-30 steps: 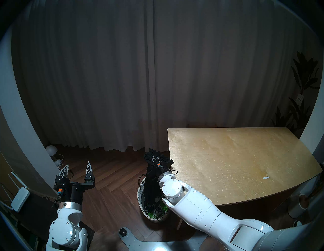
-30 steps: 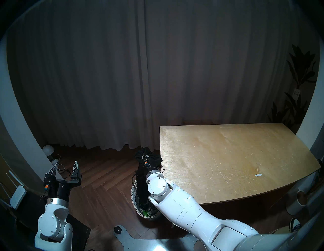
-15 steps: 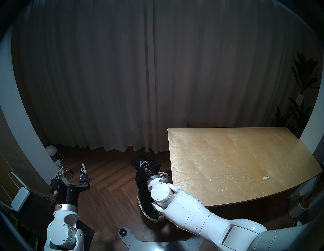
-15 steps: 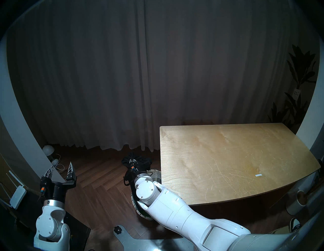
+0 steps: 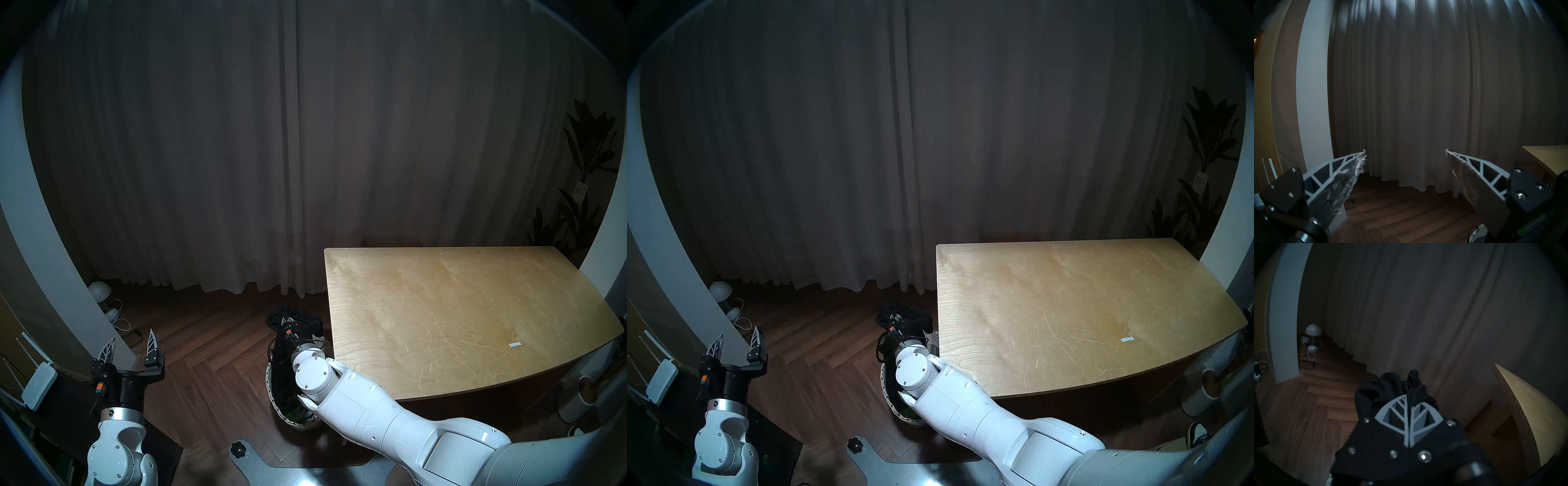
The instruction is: Toss clothes into the laundry hamper
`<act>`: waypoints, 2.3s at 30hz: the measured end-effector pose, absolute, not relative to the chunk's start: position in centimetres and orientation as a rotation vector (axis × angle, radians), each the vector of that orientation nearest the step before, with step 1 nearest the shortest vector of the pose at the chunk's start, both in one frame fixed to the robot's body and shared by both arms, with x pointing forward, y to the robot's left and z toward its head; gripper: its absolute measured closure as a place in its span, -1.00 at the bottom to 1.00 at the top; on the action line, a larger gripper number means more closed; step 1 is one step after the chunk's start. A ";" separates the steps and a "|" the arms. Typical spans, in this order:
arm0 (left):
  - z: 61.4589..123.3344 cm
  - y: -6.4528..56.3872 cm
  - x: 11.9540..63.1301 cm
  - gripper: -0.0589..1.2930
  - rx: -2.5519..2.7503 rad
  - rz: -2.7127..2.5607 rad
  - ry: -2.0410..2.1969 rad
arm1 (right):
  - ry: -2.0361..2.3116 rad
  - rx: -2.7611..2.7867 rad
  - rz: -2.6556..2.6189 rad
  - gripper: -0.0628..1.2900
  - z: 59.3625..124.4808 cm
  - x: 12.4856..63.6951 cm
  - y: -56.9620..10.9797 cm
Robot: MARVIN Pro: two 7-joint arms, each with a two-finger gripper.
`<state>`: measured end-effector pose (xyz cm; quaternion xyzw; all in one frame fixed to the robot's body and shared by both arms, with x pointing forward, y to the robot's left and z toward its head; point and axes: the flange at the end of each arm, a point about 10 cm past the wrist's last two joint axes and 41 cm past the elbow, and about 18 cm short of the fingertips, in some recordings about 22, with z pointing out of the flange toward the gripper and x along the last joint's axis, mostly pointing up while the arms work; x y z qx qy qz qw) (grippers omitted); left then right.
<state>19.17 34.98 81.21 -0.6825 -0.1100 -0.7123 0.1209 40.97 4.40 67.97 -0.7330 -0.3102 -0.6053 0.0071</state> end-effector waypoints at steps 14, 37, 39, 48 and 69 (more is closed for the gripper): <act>81.0 35.8 18.7 -0.89 -1.979 -2.087 -0.331 | -0.985 -2.317 -1.901 0.95 67.2 41.5 5.3; 81.3 35.2 19.4 -0.89 -1.955 -2.114 -0.297 | -0.917 -2.256 -2.050 -0.94 68.9 43.3 4.5; 81.3 35.1 19.1 -0.89 -1.950 -2.108 -0.308 | -0.886 -2.226 -2.074 -0.94 69.8 43.5 4.7; 81.2 34.5 18.8 -0.89 -1.954 -2.109 -0.322 | -0.599 -2.063 -2.236 -0.94 75.5 45.8 5.4; 83.1 26.9 24.1 -0.89 -2.044 -2.357 -0.177 | 0.228 -1.842 -2.786 -0.94 88.7 54.5 -12.8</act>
